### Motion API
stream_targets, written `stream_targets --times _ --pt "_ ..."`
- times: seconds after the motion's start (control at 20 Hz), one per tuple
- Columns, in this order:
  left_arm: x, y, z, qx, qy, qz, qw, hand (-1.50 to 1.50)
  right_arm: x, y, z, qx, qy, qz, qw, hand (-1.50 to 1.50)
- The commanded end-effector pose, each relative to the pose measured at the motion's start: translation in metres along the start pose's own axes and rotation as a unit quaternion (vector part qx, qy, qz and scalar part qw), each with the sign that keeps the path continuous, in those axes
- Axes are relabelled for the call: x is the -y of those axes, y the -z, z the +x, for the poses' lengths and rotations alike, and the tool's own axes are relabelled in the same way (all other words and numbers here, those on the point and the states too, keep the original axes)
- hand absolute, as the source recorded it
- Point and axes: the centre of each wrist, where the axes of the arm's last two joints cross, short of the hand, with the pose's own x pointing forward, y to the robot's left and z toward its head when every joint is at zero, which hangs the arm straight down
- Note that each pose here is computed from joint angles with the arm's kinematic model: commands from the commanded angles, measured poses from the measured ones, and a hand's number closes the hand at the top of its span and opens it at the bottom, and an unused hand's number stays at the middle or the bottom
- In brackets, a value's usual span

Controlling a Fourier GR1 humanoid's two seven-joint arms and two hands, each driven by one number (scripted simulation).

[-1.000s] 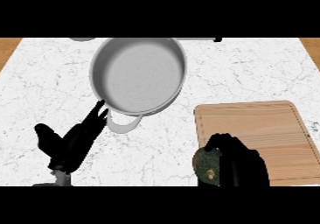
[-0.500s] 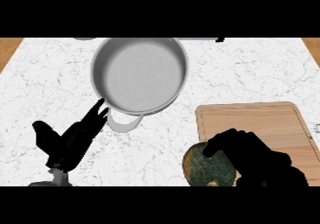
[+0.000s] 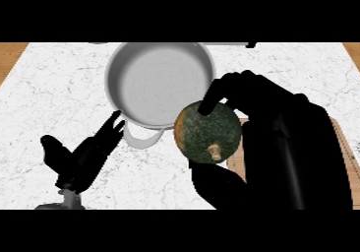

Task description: Pick the squash from the cutting board and place it in the pot

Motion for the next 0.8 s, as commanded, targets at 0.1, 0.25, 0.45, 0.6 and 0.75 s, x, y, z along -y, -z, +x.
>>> stream_targets --times 0.1,0.25,0.45,0.6,0.75 --pt "0.013 0.005 0.000 0.010 0.015 -0.008 0.9998 0.00 -0.022 0.072 0.015 -0.055 0.010 0.017 0.998 1.50" --pt "0.014 0.005 0.006 0.001 0.004 -0.012 0.9999 0.00 -0.039 0.096 0.029 -0.039 0.013 0.035 0.999 1.50" --pt "0.016 -0.002 -0.006 0.012 0.008 -0.019 0.9997 0.00 -0.063 0.127 0.042 -0.035 0.002 0.047 0.998 1.50" --pt "0.003 0.007 0.005 0.013 0.004 -0.016 0.9998 0.00 -0.084 0.152 0.016 -0.024 0.000 0.054 0.998 1.50" --pt "0.006 -0.004 0.002 0.011 0.008 -0.015 0.9998 0.00 -0.104 0.163 0.021 -0.026 -0.003 0.052 0.998 1.50"
